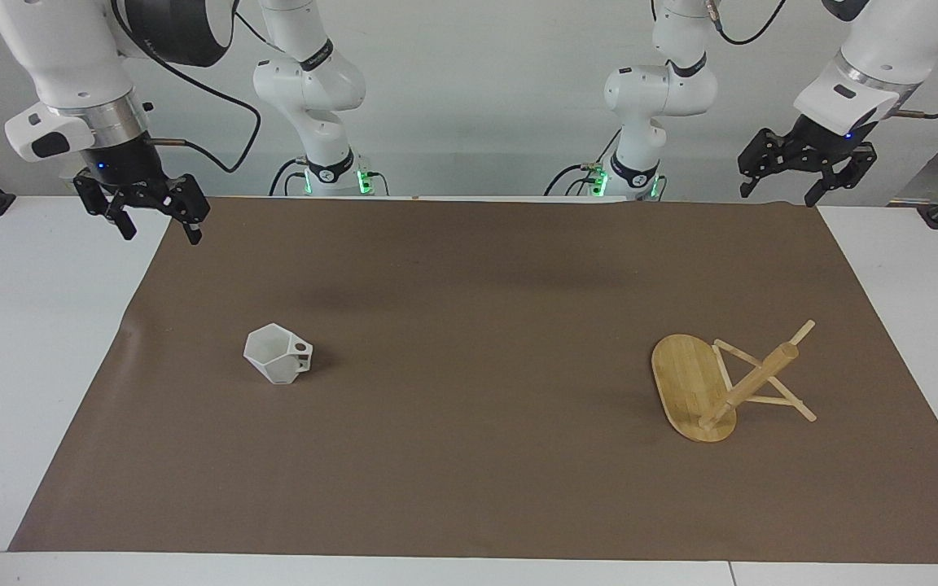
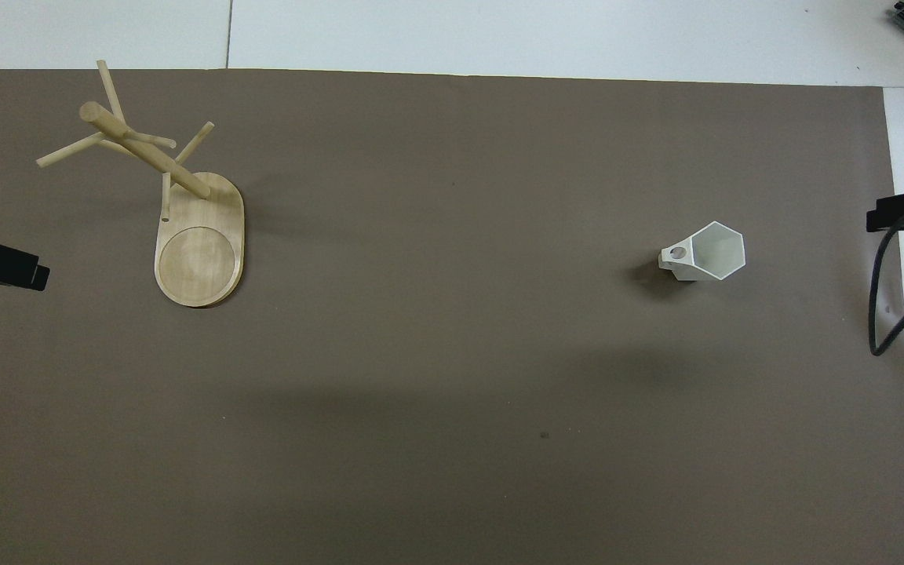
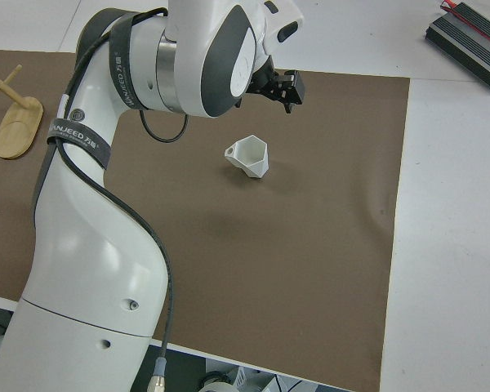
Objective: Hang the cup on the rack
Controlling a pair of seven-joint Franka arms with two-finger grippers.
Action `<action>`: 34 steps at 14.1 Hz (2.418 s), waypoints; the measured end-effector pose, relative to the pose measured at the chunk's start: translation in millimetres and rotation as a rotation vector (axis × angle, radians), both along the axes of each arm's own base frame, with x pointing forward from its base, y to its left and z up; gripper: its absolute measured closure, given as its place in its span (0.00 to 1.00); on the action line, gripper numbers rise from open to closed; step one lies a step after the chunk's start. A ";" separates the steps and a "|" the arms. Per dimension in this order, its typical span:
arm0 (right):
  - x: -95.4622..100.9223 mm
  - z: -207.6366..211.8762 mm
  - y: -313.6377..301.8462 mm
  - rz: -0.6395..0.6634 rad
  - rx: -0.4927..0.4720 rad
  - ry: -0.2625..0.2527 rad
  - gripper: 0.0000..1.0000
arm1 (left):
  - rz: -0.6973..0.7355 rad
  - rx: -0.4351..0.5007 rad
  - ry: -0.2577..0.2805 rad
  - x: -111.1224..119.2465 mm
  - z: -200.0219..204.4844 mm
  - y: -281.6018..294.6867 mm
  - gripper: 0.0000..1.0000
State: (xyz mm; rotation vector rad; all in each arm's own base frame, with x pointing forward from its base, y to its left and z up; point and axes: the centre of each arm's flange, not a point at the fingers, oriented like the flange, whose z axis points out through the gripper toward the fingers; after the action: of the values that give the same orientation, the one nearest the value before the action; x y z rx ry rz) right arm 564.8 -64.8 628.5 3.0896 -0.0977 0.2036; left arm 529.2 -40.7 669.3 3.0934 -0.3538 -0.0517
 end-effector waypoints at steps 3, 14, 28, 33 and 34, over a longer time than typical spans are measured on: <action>0.0 0.1 -0.2 0.000 0.000 0.000 0.00 | 0.000 0.000 0.000 0.0 0.0 0.0 0.00; 5.1 -89.0 0.4 0.009 -0.002 -0.039 0.00 | 0.000 0.000 0.000 0.0 0.0 0.0 0.00; 53.1 -210.4 29.1 0.070 0.008 -0.039 0.00 | 0.000 0.000 0.000 0.0 0.0 0.0 0.00; 47.9 -245.7 29.5 0.032 0.021 -0.023 0.00 | 0.000 0.000 0.000 0.0 0.0 0.0 0.00; 46.1 -249.6 29.7 0.024 0.023 -0.018 0.00 | 0.000 0.000 0.000 0.0 0.0 0.0 0.00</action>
State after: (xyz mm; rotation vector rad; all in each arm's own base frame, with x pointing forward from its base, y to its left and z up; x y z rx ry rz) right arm 610.9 -35.1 378.8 3.1133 -0.0641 0.2333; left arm 529.2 -40.7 669.3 3.0934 -0.3537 -0.0518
